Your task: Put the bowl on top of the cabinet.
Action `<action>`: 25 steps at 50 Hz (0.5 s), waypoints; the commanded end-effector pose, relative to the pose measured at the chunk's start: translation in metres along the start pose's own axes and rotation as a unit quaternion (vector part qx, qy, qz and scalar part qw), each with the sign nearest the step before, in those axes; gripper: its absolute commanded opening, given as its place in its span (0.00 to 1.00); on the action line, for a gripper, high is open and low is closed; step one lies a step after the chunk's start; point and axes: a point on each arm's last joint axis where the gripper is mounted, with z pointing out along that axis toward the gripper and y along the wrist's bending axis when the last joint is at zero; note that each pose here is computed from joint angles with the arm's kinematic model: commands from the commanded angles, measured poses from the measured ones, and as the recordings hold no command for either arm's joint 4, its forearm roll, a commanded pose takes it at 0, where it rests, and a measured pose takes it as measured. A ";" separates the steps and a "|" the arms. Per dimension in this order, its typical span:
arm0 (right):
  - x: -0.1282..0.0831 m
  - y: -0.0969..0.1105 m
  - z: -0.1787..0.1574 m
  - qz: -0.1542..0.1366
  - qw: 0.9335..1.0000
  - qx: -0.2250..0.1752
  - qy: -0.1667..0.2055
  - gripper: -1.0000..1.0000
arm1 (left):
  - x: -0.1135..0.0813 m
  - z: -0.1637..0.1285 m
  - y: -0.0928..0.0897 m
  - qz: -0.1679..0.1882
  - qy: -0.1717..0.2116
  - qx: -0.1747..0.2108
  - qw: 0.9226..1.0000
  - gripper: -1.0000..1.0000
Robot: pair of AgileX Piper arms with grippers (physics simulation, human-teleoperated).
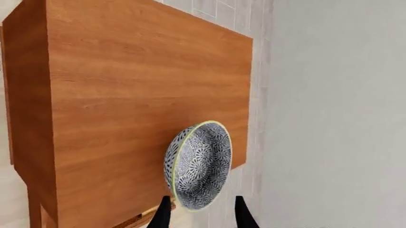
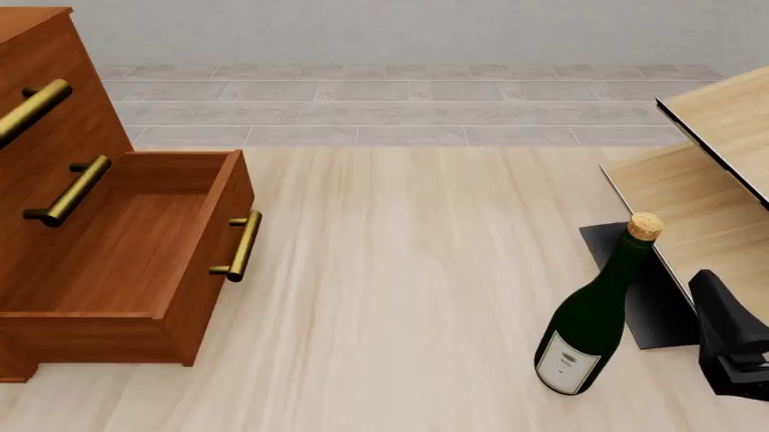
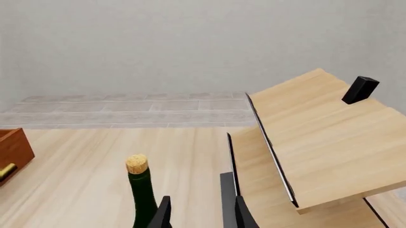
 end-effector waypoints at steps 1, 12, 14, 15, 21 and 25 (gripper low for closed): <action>0.000 0.000 0.000 0.000 1.000 -0.001 0.000 1.00 | -0.004 -0.003 0.000 0.049 -0.008 0.003 0.999 1.00; 0.000 0.000 -0.001 0.002 1.000 0.001 -0.001 1.00 | -0.019 0.001 -0.009 0.130 -0.030 0.006 0.991 1.00; 0.000 0.000 0.000 0.002 1.000 0.001 -0.001 1.00 | -0.024 0.006 -0.012 0.152 -0.035 0.003 0.988 1.00; 0.000 0.000 0.000 0.002 1.000 0.001 -0.001 1.00 | -0.023 0.006 -0.014 0.156 -0.034 0.006 0.987 1.00; 0.000 0.000 -0.001 0.003 1.000 0.002 -0.003 1.00 | -0.038 0.014 -0.015 0.209 -0.058 0.008 0.976 1.00; 0.000 0.000 -0.001 0.002 1.000 0.002 -0.003 1.00 | -0.036 0.027 -0.009 0.237 -0.062 0.013 0.969 1.00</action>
